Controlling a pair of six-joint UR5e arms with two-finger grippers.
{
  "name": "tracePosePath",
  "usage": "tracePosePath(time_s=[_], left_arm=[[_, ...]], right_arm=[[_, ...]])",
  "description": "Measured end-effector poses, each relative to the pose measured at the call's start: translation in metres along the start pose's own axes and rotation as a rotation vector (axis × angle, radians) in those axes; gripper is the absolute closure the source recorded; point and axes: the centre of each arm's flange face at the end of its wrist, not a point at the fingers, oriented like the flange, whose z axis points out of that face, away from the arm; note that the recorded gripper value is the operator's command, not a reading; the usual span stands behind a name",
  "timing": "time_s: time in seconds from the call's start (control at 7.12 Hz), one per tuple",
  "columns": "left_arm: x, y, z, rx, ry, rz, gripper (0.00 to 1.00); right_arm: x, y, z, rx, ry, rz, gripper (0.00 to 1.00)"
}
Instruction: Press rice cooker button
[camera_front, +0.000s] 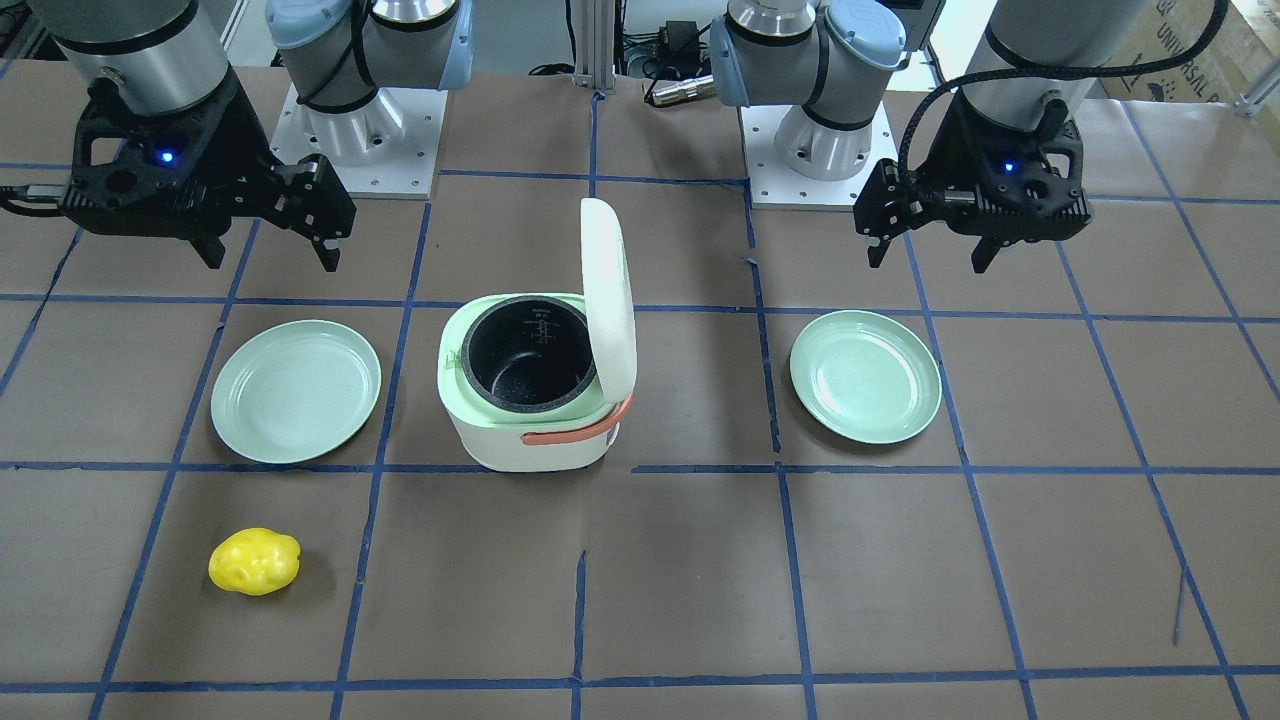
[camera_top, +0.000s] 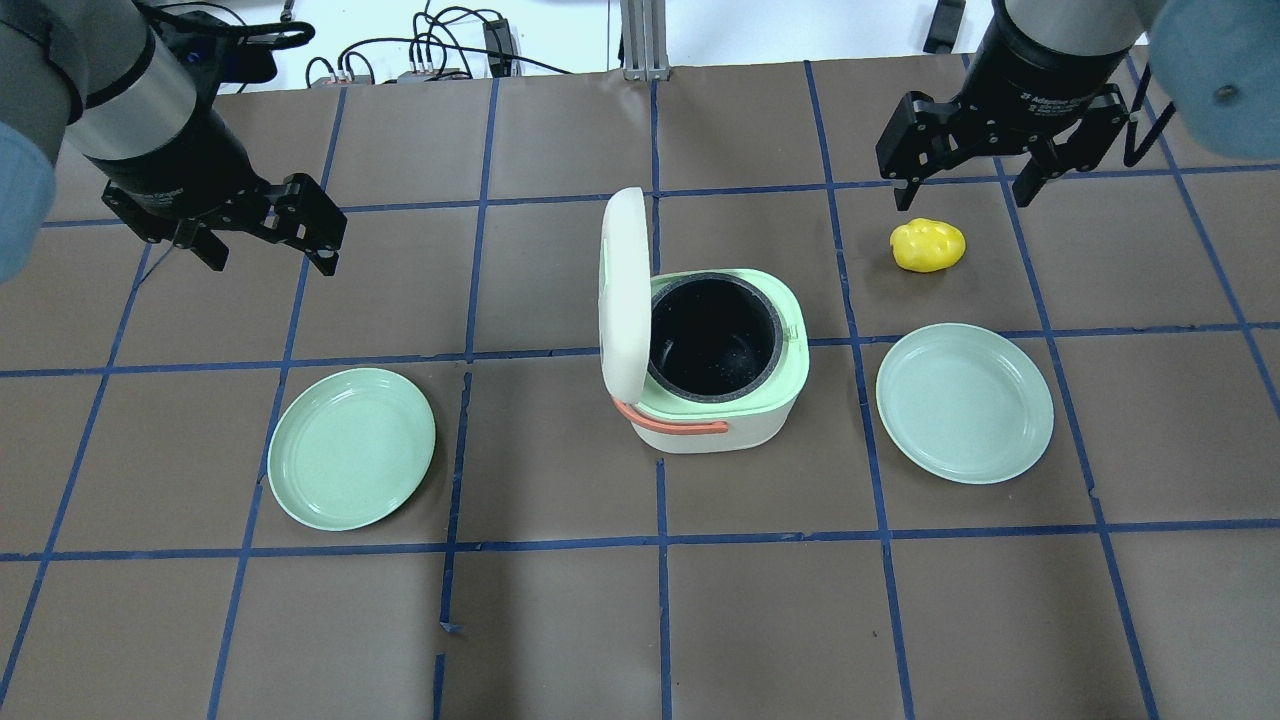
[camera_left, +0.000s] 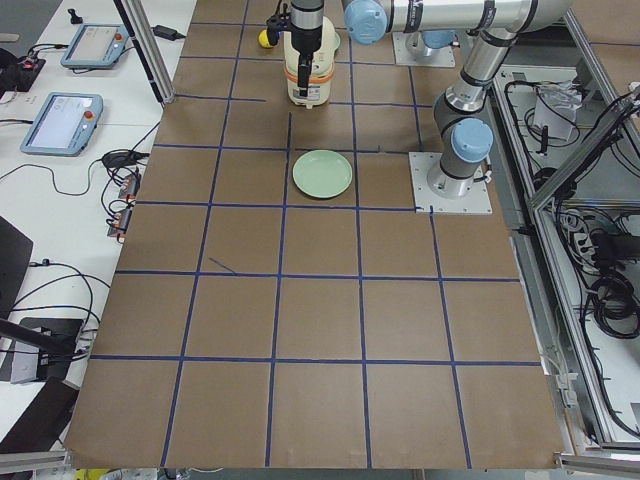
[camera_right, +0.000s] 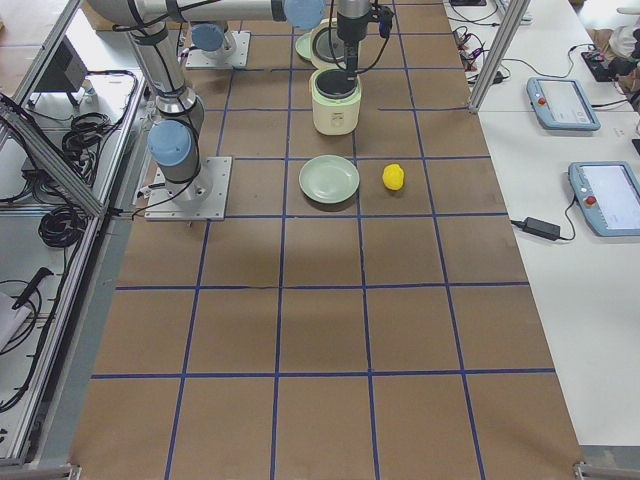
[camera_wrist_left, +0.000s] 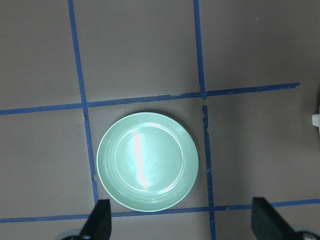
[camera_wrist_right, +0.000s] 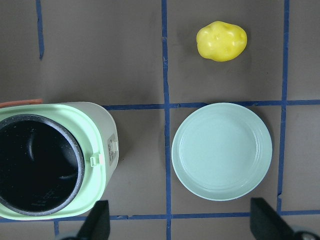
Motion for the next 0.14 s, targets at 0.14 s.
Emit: tracePosePath(time_s=[0.14], left_arm=[[0.0001,0.0000,0.0000,0.000,0.000,0.000,0.00]], right_arm=[[0.0000,0.0000,0.0002,0.000,0.000,0.000,0.01]])
